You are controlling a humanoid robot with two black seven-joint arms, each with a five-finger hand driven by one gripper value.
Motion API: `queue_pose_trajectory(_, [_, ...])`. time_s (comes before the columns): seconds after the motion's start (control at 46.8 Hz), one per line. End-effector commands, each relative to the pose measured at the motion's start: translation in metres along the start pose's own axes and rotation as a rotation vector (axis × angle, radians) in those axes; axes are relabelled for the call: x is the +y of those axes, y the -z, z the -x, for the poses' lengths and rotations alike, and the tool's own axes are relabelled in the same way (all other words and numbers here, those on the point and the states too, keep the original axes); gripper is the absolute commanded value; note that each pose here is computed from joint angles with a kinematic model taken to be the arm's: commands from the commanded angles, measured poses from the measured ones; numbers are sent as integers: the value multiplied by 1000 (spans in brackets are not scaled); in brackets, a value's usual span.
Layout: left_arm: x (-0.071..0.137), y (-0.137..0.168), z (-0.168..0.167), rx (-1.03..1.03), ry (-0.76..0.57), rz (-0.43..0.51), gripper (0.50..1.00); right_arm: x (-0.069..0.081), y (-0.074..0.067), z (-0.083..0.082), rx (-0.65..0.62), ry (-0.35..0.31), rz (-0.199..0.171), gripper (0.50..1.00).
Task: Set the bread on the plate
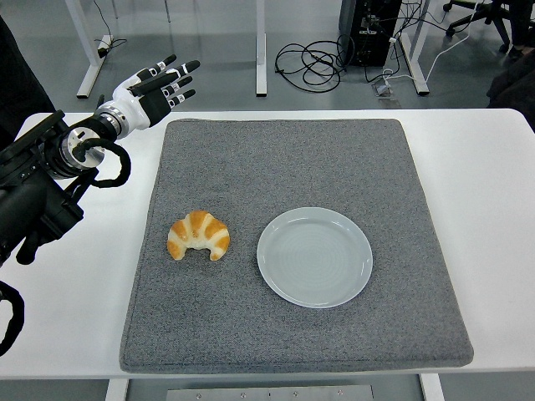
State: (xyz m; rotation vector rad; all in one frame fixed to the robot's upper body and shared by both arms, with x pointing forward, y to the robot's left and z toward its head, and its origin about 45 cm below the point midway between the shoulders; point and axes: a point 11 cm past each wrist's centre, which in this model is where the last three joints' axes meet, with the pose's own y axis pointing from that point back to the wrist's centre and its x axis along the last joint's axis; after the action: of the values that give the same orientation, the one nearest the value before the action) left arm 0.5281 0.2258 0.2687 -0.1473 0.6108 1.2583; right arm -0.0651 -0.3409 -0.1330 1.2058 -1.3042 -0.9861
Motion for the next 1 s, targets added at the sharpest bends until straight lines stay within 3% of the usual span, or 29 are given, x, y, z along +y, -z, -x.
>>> queue_pose_trajectory(0.0, [0, 0, 0, 1, 0, 2, 987, 0, 0, 0, 1, 0, 0, 1000])
queue_pose_trajectory(0.534, [-3, -14, 13, -16, 26, 21, 987, 0, 0, 0, 1, 0, 0, 1000])
queue_pose_trajectory(0.983, [1, -11, 0, -14, -1, 22, 987, 0, 0, 0, 0, 0, 0, 1000])
